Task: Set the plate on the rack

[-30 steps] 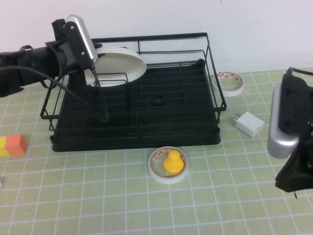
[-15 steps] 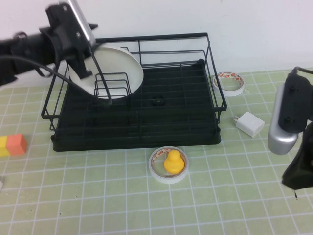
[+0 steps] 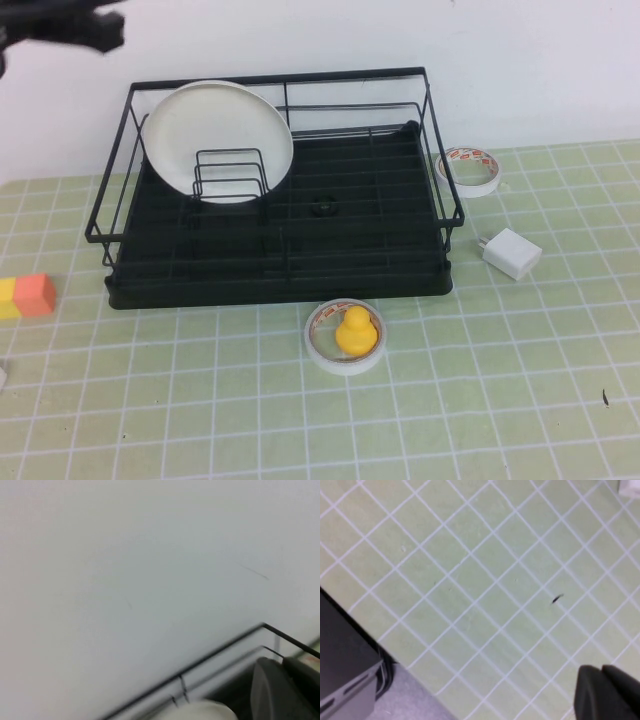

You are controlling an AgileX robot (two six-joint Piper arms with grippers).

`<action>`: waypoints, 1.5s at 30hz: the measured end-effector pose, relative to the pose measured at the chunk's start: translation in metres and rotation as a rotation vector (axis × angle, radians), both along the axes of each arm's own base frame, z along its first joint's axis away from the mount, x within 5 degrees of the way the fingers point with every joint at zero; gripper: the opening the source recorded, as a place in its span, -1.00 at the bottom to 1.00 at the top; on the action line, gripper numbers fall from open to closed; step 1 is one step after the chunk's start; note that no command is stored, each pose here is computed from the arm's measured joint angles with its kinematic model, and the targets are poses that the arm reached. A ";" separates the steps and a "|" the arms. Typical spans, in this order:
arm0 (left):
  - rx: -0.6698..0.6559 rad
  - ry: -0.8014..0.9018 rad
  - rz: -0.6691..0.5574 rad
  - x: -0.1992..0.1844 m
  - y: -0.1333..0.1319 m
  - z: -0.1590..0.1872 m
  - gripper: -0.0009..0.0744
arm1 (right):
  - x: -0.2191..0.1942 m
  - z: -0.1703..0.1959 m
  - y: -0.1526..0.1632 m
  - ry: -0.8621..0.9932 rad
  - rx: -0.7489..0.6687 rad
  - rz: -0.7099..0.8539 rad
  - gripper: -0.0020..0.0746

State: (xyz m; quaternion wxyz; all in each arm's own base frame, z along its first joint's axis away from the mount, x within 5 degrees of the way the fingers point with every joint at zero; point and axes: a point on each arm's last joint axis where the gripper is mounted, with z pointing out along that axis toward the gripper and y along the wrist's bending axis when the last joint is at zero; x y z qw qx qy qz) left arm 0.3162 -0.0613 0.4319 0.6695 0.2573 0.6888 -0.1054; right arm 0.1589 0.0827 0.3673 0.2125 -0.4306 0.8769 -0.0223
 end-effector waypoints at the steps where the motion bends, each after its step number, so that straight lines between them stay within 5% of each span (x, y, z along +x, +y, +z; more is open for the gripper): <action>1: -0.004 0.020 -0.007 -0.011 0.000 0.001 -0.97 | -0.008 -0.001 -0.004 -0.005 0.010 -0.013 -0.94; 7: -0.098 0.169 -0.037 -0.077 0.001 -0.011 -0.98 | -0.045 -0.025 -0.025 -0.106 0.099 -0.048 -0.94; 14: -0.192 0.332 -0.042 -0.141 0.003 -0.064 -0.98 | -0.078 -0.072 -0.038 -0.272 0.280 -0.046 -0.94; 23: -0.190 0.343 -0.092 -0.219 0.005 -0.120 -0.98 | -0.097 -0.120 -0.040 -0.215 0.365 -0.067 -0.94; 45: -0.177 0.237 -0.146 -0.258 0.004 -0.127 -0.98 | -0.097 -0.120 -0.038 -0.210 0.399 -0.072 -0.94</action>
